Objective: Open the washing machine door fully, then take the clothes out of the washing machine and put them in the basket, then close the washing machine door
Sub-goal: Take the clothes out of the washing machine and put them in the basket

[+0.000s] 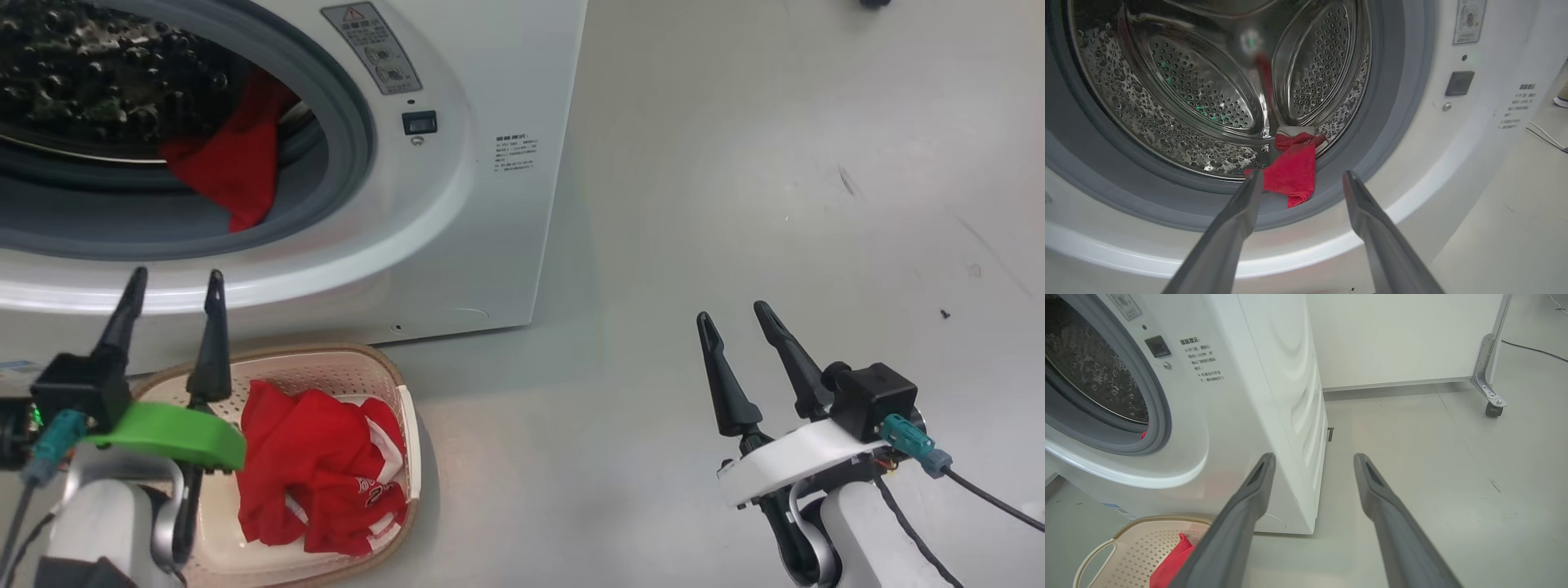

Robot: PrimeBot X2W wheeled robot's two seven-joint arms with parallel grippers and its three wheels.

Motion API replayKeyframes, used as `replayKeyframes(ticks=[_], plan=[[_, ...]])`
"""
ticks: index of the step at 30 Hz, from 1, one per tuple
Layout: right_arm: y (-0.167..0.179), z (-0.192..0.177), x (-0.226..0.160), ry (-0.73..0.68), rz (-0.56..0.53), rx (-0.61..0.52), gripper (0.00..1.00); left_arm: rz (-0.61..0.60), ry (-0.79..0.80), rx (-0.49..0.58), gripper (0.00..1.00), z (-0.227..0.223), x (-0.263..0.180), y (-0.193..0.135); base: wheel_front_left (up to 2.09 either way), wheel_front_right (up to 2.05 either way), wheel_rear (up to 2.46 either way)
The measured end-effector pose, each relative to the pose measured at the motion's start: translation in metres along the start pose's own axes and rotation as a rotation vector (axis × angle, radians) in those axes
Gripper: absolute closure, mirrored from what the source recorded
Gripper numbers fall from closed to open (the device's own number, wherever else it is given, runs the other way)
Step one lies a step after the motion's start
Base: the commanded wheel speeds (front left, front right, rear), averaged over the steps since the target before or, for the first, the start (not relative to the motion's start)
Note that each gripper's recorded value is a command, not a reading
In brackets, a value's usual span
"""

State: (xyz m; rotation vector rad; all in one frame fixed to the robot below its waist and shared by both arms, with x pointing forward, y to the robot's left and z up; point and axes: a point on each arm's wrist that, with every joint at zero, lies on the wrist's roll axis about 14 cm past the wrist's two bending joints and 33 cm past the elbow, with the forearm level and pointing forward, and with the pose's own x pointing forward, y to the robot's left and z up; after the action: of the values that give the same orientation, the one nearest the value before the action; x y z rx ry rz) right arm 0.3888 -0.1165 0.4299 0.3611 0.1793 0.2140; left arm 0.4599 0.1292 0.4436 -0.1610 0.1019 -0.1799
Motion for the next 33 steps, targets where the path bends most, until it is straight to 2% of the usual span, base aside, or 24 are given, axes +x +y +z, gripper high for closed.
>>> replayKeyframes(ticks=[7, 15, 22, 33], plan=[[-0.01, -0.006, 0.016, 0.018, -0.013, -0.001, 0.0, 0.012, 0.022, -0.011, 0.0, 0.002, 0.049, 0.017, 0.0, 0.0, 0.0], [-0.028, -0.018, 0.025, 0.051, -0.054, -0.001, 0.0, 0.03, 0.092, -0.091, 0.0, -0.011, 0.104, 0.031, 0.0, 0.0, 0.0], [-0.048, -0.027, 0.025, 0.078, -0.105, -0.012, 0.0, 0.0, 0.208, -0.133, 0.0, -0.034, 0.15, 0.024, 0.0, 0.0, 0.0], [-0.06, -0.036, 0.024, 0.108, -0.138, -0.019, 0.0, -0.041, 0.363, -0.172, 0.0, -0.071, 0.181, 0.008, 0.0, 0.0, 0.0]])
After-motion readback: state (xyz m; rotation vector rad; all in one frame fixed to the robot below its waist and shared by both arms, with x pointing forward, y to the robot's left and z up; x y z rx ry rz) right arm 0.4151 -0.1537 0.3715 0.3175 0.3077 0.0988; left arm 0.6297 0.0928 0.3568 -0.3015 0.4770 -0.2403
